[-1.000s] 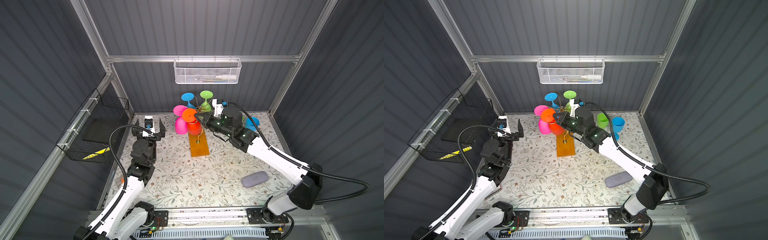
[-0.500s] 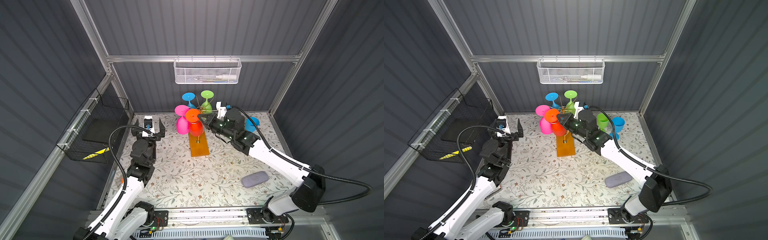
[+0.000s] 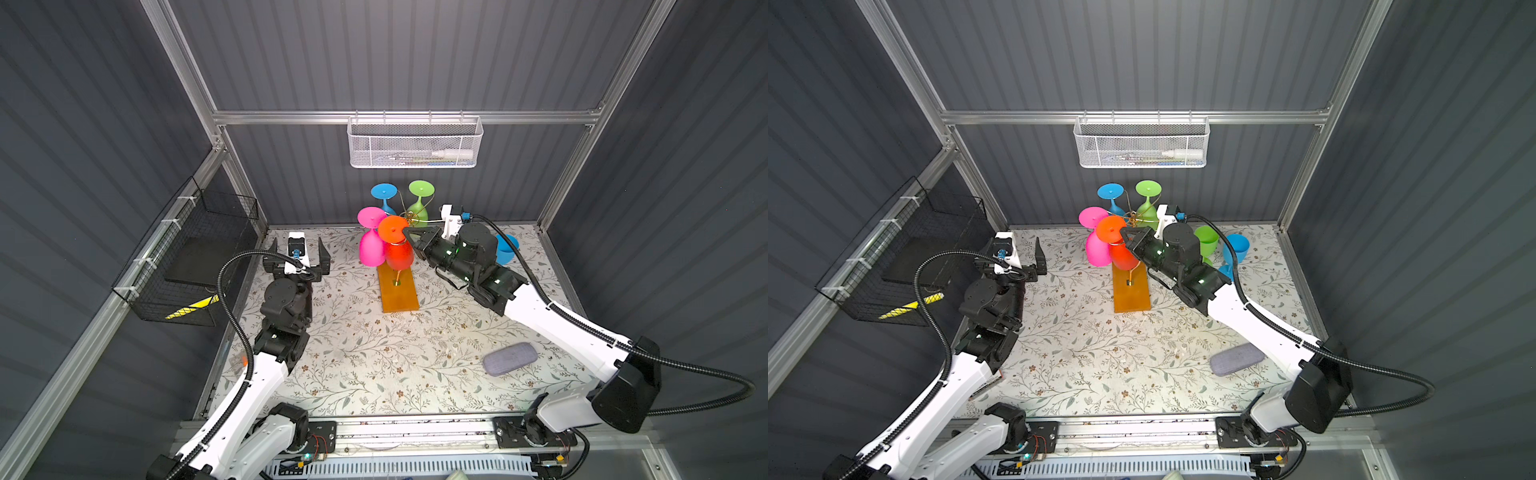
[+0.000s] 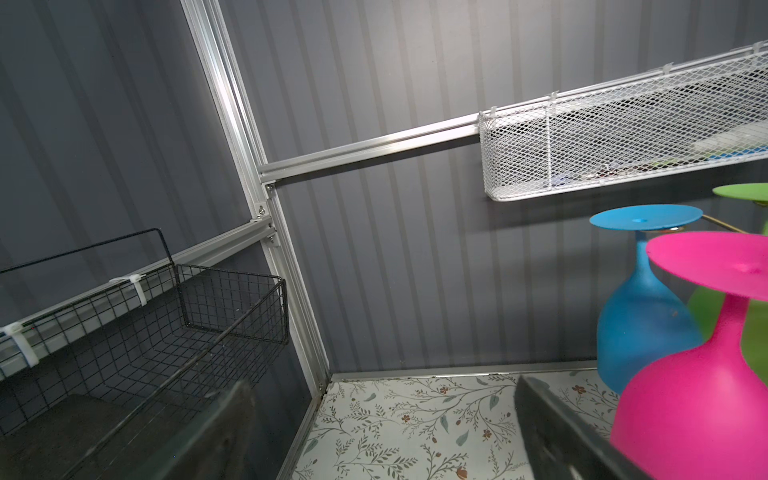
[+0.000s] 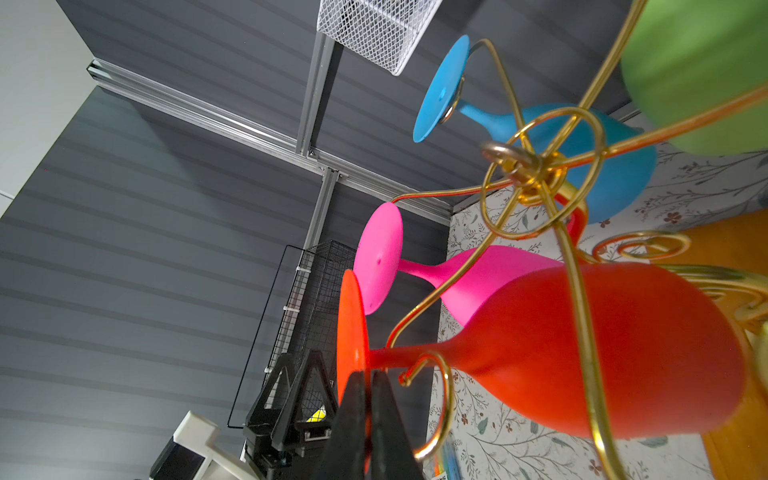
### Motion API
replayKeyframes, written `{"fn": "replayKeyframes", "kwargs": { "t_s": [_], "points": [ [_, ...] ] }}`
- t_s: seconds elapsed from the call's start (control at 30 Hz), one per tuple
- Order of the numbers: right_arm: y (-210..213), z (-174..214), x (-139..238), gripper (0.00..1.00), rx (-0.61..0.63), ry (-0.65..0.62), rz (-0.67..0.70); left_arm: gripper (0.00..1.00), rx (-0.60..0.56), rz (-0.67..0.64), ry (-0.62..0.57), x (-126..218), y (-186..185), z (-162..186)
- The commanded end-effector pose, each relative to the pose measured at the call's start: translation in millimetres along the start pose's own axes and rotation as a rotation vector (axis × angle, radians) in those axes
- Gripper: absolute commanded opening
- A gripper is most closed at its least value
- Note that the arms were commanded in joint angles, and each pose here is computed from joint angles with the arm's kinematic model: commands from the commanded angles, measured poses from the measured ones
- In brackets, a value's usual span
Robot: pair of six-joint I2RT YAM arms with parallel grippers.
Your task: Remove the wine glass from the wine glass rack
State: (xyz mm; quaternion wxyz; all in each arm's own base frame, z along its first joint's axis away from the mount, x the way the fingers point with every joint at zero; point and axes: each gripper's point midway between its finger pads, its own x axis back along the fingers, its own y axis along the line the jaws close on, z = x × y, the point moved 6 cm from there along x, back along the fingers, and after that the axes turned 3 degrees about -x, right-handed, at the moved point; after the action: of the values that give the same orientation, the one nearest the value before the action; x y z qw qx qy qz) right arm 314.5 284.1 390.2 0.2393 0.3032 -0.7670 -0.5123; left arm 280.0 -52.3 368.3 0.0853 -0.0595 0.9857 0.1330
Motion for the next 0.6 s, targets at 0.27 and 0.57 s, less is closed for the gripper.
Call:
{"fn": "replayKeyframes", "kwargs": {
  "t_s": [0.27,0.57],
  "points": [
    [10.1,-4.5,-5.4,0.0,0.025,-0.001,-0.017,1.0,0.014,-0.012,-0.005,3.3,4.0,-0.3],
    [15.6,1.3,-9.6,0.0,0.063,0.022,-0.005,1.0,0.011,-0.01,-0.001,2.4,3.1,1.0]
  ]
}}
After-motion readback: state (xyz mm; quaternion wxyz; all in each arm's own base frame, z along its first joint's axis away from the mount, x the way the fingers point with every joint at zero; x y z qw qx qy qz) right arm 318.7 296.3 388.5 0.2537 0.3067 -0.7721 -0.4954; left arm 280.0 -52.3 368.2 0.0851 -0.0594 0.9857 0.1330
